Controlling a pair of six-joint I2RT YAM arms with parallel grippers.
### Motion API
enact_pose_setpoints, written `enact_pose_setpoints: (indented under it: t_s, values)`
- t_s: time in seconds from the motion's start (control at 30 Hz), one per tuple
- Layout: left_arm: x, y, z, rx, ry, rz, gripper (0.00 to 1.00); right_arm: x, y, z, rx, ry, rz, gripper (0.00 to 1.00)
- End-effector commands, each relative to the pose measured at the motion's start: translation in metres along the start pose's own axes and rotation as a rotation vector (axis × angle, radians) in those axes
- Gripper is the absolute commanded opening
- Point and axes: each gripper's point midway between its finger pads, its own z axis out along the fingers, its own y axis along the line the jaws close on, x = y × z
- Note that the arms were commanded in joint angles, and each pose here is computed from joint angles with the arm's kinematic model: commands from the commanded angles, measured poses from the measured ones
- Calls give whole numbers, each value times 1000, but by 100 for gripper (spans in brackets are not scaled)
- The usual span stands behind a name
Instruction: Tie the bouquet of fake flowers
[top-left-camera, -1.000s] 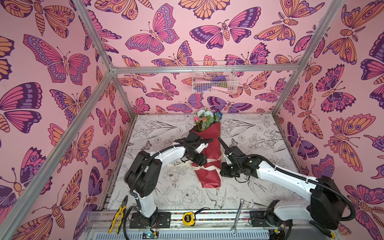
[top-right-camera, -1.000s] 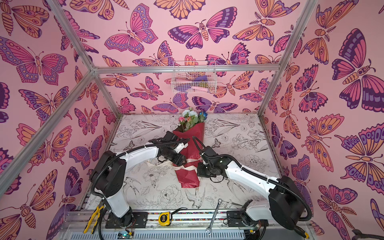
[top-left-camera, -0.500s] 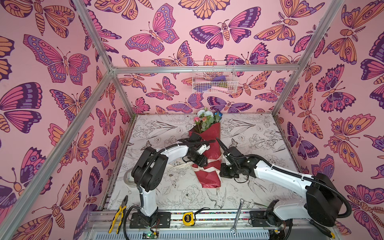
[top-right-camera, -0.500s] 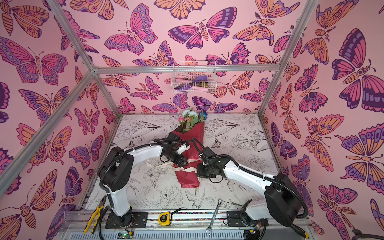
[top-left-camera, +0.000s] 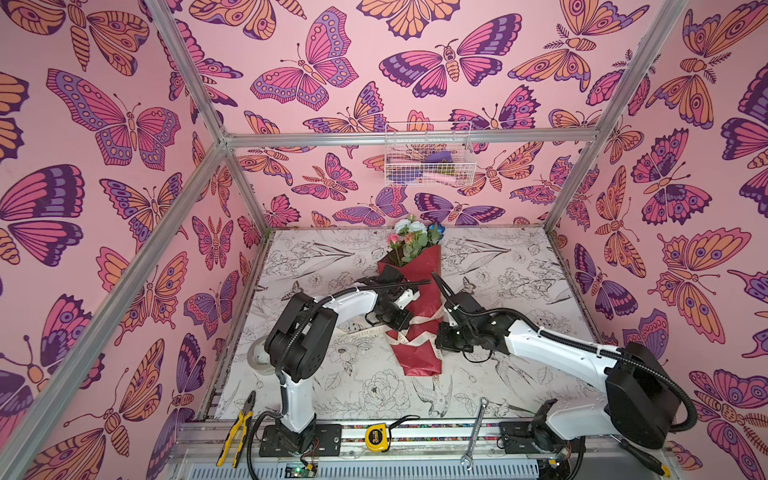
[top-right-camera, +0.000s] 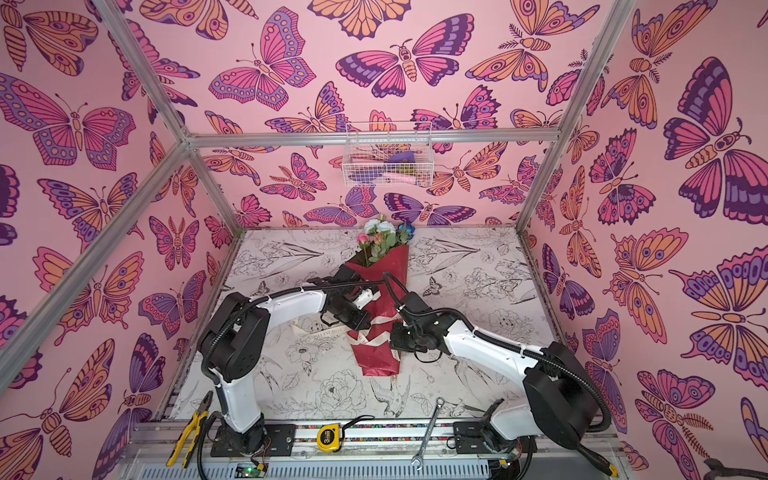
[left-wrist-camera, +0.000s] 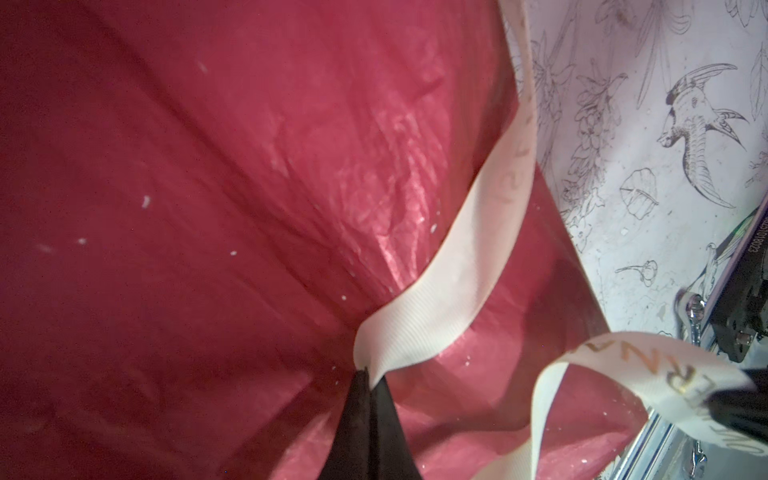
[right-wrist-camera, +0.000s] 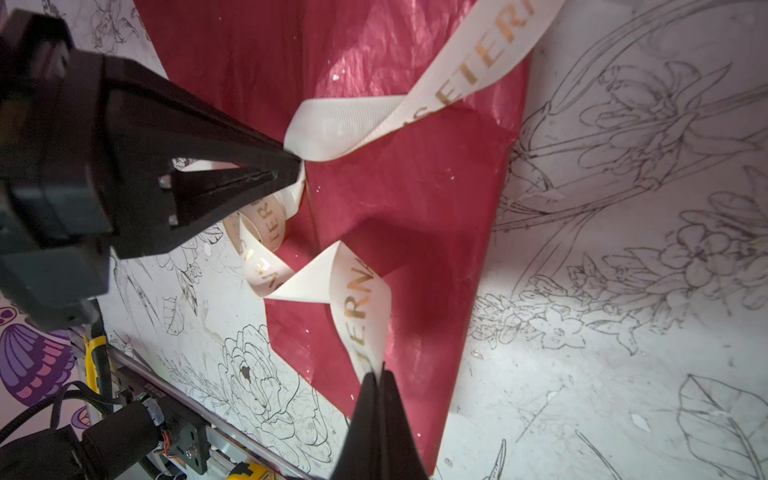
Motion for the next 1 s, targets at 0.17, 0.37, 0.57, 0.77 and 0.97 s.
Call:
enact_pose_setpoints:
  t_s: [0.17, 0.37, 0.57, 0.77, 0.97]
  values:
    - [-26, -13, -32, 1, -111, 9, 0, -24, -1, 2, -25, -98, 59, 0]
    - [-35, -24, -47, 24, -172, 16, 0, -35, 10, 9, -88, -150, 62, 0]
    - [-42, -32, -54, 52, -203, 11, 0, -60, 25, 20, -137, -249, 23, 0]
    - [-51, -40, -67, 69, -246, 21, 0, -91, 28, 28, -130, -399, -7, 0]
    - [-61, -48, -80, 89, -293, 35, 0, -119, 44, 27, -169, -524, -42, 0]
